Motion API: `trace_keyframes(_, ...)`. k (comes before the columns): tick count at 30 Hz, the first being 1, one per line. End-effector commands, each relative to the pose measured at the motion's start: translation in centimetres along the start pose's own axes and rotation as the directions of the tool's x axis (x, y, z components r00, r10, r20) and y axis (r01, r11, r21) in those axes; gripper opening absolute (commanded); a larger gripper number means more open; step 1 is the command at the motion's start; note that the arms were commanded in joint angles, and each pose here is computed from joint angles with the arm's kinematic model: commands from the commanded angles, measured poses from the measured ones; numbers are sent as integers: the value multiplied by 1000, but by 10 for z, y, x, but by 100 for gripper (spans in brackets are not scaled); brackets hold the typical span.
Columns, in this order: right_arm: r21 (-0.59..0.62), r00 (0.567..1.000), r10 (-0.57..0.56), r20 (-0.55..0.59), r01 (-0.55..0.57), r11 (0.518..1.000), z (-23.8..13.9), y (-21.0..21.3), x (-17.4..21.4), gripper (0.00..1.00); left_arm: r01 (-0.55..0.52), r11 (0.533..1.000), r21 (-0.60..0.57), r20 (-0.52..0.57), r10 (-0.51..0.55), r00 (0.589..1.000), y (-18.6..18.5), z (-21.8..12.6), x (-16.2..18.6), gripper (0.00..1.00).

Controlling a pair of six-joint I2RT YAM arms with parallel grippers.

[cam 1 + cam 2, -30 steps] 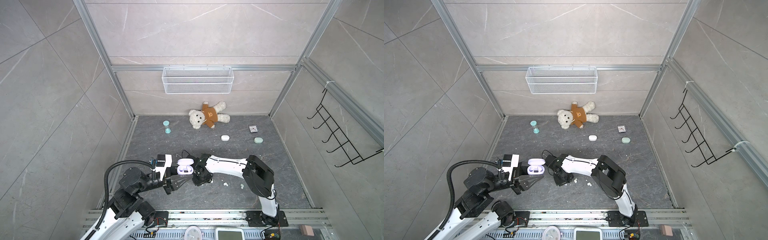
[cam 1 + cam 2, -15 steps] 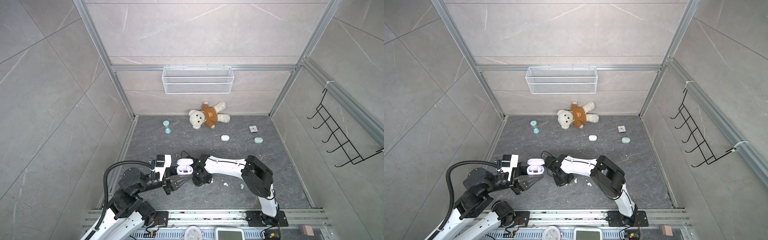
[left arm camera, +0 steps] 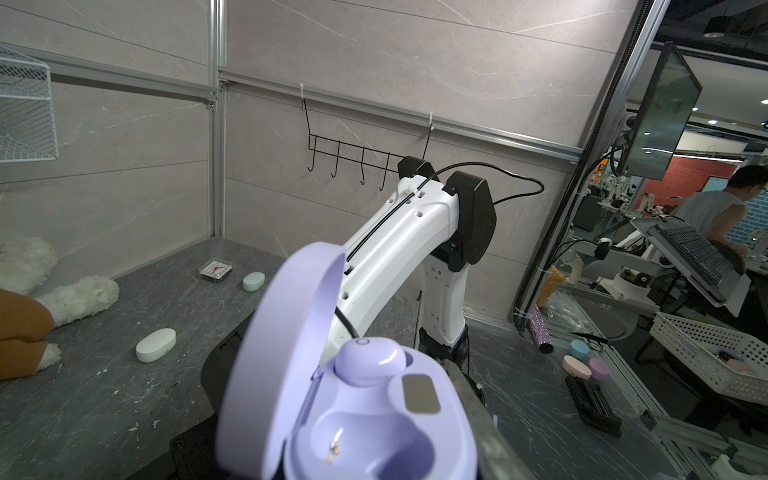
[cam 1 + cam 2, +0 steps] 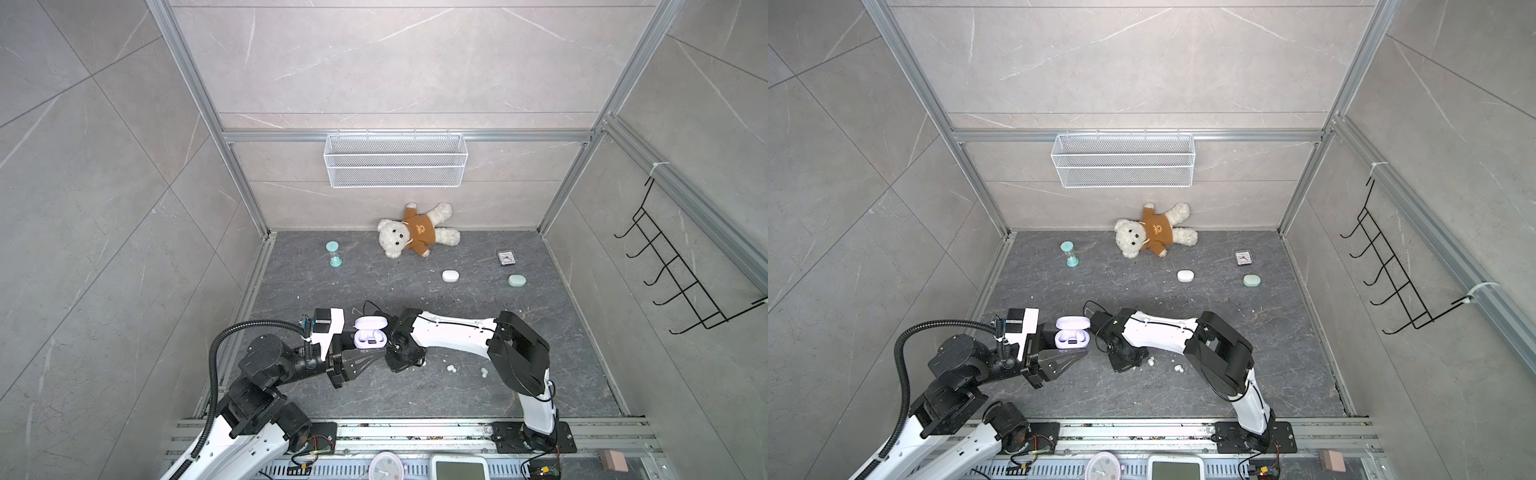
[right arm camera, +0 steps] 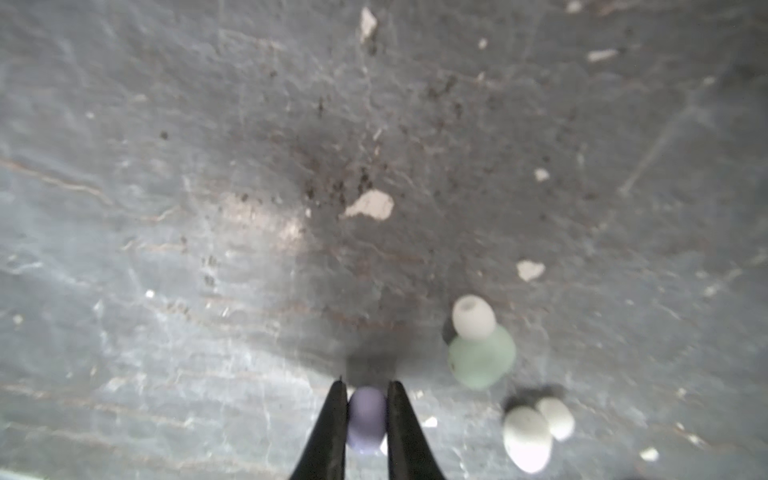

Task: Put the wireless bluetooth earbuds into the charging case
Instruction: 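Lift the earbud with the right gripper toward the case while the left gripper raises it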

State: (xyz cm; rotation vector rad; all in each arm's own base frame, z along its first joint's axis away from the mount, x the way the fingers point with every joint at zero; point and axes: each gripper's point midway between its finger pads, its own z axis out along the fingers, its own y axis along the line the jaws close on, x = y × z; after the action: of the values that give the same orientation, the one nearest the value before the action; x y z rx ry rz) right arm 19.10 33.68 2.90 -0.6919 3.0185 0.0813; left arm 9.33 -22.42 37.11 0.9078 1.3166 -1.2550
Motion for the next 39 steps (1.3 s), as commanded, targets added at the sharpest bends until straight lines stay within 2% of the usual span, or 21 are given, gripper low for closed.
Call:
trace_keyframes(1, -10, 999, 36, 32, -36, 999, -26, -6, 7, 18, -27, 1000, 5, 52, 27, 998, -1, 1, -14, 15)
trace_keyframes(9, -33, 991, 115, 69, -113, 993, -55, -27, 24, 18, -21, 1000, 11, 46, 20, 999, 1, 5, -12, 15)
trace_keyframes(19, -55, 960, 196, 199, -188, 981, -137, -66, 31, 18, -29, 999, 33, 52, 28, 998, 10, 20, -11, 15)
trace_keyframes(31, -205, 859, 318, 401, -254, 945, -250, -106, 39, 18, -67, 998, 21, 65, 66, 996, 60, 73, 9, 13)
trace_keyframes(39, -316, 774, 341, 533, -192, 929, -327, -111, 37, 19, -81, 995, 57, 74, 77, 994, 85, 109, 10, 12)
